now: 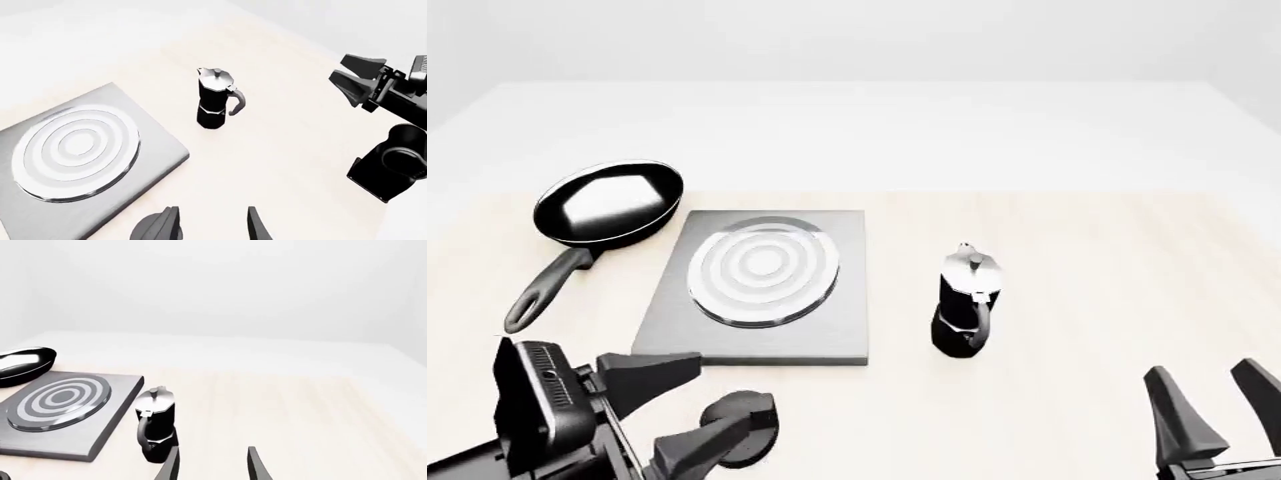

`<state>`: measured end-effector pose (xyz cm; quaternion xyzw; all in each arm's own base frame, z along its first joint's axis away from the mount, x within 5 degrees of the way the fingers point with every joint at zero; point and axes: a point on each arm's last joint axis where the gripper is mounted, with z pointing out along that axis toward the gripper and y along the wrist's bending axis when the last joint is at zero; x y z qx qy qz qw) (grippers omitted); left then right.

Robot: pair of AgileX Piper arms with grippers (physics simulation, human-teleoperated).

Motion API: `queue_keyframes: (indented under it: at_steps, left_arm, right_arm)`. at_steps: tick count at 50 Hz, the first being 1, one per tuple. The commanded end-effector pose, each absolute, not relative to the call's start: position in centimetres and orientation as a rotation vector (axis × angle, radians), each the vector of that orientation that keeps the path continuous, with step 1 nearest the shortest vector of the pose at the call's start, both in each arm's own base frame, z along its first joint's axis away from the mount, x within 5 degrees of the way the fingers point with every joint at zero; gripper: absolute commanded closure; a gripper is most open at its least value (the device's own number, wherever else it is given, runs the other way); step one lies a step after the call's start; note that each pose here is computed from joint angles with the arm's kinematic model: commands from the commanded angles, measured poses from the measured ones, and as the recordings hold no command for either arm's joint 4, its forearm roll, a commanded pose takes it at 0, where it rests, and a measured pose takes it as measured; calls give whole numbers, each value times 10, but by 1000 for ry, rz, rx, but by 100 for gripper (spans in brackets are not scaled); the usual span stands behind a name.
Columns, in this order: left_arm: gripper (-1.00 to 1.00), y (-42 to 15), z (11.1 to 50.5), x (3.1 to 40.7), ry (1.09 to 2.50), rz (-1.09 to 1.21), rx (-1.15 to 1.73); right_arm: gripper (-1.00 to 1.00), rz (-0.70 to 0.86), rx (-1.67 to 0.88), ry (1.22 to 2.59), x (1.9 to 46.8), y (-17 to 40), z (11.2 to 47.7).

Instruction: Turn on the stove and put the frying pan on it.

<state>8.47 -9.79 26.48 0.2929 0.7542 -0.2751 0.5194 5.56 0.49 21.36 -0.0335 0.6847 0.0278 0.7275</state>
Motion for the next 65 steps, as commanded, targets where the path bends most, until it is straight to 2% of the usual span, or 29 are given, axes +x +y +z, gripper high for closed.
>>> queue_keyframes:
  at_steps: [1,22,31,49,65]
  left_arm:
    - [-100,-69,299,72,1762,-579,638]
    - [-100,-33,337,73,1801,-332,353]
    - [-100,-27,338,92,1869,-227,221]
    - [-100,-4,336,131,1948,61,155]
    - [-100,27,325,185,2019,234,82]
  right_arm:
    - [-100,68,-75,1502,55,5,216]
    - [-100,81,-84,1491,54,6,224]
    - [-100,79,-88,1494,54,6,221]
    - [-100,89,-94,1492,54,6,222]
    - [-100,103,-87,1484,54,7,224]
